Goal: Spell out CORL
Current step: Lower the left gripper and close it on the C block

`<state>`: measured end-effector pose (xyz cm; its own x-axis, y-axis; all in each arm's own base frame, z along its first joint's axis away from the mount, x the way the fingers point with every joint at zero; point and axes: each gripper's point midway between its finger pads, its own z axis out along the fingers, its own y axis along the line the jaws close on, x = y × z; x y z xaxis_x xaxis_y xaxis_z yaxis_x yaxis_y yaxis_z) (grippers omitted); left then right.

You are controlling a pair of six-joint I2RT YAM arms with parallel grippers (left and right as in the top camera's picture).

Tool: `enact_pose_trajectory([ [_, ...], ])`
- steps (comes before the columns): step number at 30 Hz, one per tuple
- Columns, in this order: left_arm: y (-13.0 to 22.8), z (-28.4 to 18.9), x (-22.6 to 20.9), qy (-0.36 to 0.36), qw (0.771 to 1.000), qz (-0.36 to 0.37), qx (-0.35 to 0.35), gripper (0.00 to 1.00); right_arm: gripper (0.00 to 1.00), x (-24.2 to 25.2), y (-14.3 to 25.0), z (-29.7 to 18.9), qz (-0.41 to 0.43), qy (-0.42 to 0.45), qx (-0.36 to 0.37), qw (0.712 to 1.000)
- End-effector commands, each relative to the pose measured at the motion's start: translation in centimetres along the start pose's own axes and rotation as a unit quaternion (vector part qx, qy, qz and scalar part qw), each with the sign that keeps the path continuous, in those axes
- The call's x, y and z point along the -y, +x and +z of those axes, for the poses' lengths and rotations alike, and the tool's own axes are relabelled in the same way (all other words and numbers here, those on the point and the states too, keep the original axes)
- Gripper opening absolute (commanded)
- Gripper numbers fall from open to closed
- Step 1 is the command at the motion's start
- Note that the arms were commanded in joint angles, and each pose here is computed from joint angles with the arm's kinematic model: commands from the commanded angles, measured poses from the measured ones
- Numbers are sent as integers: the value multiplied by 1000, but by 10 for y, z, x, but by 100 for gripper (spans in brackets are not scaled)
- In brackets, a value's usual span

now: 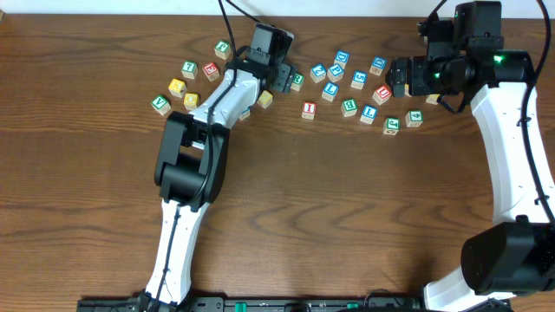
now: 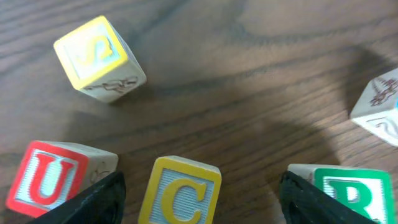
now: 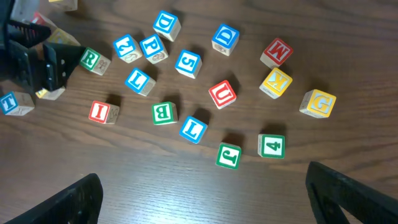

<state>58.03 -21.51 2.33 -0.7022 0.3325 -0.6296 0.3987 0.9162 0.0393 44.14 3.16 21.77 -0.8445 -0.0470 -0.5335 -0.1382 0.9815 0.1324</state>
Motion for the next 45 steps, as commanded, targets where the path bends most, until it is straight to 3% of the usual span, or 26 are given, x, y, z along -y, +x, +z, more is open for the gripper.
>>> enact_pose_trajectory([
  [1,-3,3,-8,-10,1000,3,4,75,99,-9,-8,-6,-15,-7,12,1000],
  [7,-1,4,-11,-16,1000,1,3,57,99,-9,-8,-6,-15,-7,12,1000],
  [12,-1,4,-11,-16,1000,-21,3,51,99,-9,-8,-6,-15,-7,12,1000],
  [17,2,3,-19,-41,995,-91,-1,43,99,-9,-8,-6,-15,-7,12,1000],
  [34,16,2,-18,-44,982,-181,-25,32,99,-9,-8,-6,-15,-7,12,1000],
  [45,-14,-27,-21,-43,982,-182,7,31,99,-9,-8,-6,-15,-7,12,1000],
])
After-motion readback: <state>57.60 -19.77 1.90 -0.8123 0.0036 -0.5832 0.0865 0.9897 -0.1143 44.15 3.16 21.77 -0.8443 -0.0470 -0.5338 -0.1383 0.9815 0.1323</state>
